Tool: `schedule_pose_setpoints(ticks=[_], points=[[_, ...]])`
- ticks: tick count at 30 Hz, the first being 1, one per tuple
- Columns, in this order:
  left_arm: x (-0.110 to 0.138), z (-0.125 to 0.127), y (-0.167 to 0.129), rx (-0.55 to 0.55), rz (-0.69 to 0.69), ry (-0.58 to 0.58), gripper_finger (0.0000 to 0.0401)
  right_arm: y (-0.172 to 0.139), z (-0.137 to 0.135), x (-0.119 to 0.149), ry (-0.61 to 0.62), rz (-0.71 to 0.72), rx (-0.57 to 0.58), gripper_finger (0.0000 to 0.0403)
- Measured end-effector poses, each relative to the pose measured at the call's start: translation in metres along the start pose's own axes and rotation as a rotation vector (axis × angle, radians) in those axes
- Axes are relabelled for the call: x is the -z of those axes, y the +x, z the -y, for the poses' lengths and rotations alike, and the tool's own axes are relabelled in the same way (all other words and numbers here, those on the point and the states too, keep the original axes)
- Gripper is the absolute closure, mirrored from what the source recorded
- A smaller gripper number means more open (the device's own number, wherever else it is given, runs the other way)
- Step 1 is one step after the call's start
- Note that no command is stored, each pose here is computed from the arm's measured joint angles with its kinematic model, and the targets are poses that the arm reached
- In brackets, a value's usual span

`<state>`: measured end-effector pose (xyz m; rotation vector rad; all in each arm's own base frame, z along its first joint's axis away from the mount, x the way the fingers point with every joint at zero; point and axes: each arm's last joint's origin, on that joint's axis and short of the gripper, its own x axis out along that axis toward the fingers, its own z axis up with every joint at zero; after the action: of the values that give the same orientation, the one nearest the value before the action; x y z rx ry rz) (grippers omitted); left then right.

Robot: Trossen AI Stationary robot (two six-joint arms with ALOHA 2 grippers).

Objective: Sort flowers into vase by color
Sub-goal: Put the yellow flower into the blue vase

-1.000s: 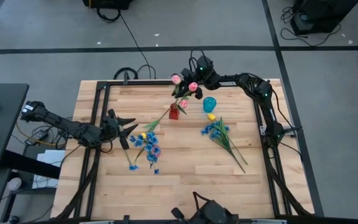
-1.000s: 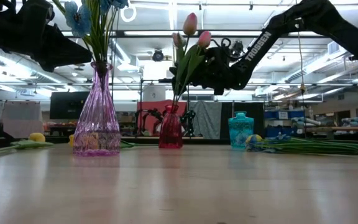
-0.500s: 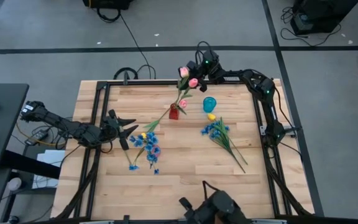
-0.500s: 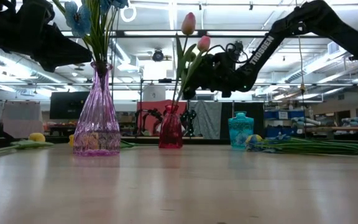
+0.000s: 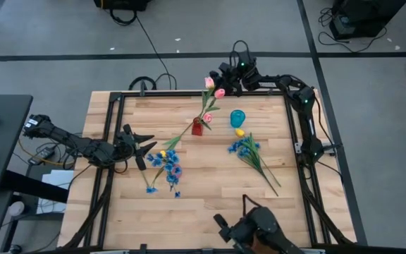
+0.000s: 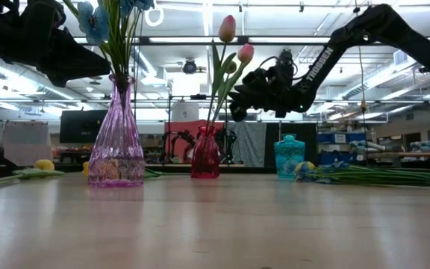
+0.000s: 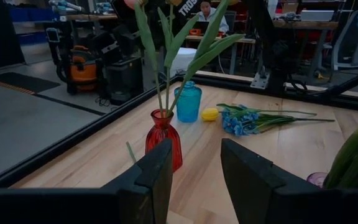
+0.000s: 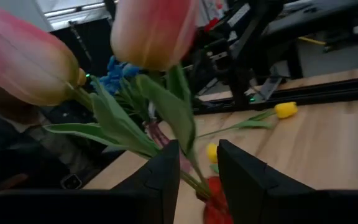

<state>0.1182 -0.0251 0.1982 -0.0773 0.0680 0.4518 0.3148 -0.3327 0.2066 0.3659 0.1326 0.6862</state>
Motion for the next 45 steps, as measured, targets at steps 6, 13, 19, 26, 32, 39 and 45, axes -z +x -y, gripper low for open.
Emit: schedule_pose_setpoints(ticks=[6, 13, 19, 26, 32, 39, 45], points=[[0.0, 0.0, 0.0, 0.0, 0.0, 0.0, 0.0259, -0.028, 0.0, -0.002, -0.01, 0.031, 0.069, 0.0283], [0.0, 0.0, 0.0, 0.0, 0.0, 0.0, 0.0259, -0.07, -0.017, -0.031, -0.193, 0.203, 0.316, 0.0284], [0.0, 0.0, 0.0, 0.0, 0.0, 0.0, 0.0259, -0.091, -0.047, -0.063, -0.384, 0.453, 0.486, 0.0284], [0.0, 0.0, 0.0, 0.0, 0.001, 0.013, 0.0259, -0.053, -0.101, -0.108, -0.606, 0.476, 0.359, 0.0285], [0.0, 0.0, 0.0, -0.001, 0.001, 0.013, 0.0259, 0.004, -0.153, -0.145, -0.753, 0.403, 0.229, 0.0287], [0.0, 0.0, 0.0, 0.0, 0.001, 0.009, 0.0259, 0.072, -0.185, -0.151, -0.655, 0.234, 0.34, 0.0306], [0.0, 0.0, 0.0, 0.0, 0.001, 0.014, 0.0259, 0.124, -0.22, -0.122, -0.56, -0.067, 0.769, 0.0313]])
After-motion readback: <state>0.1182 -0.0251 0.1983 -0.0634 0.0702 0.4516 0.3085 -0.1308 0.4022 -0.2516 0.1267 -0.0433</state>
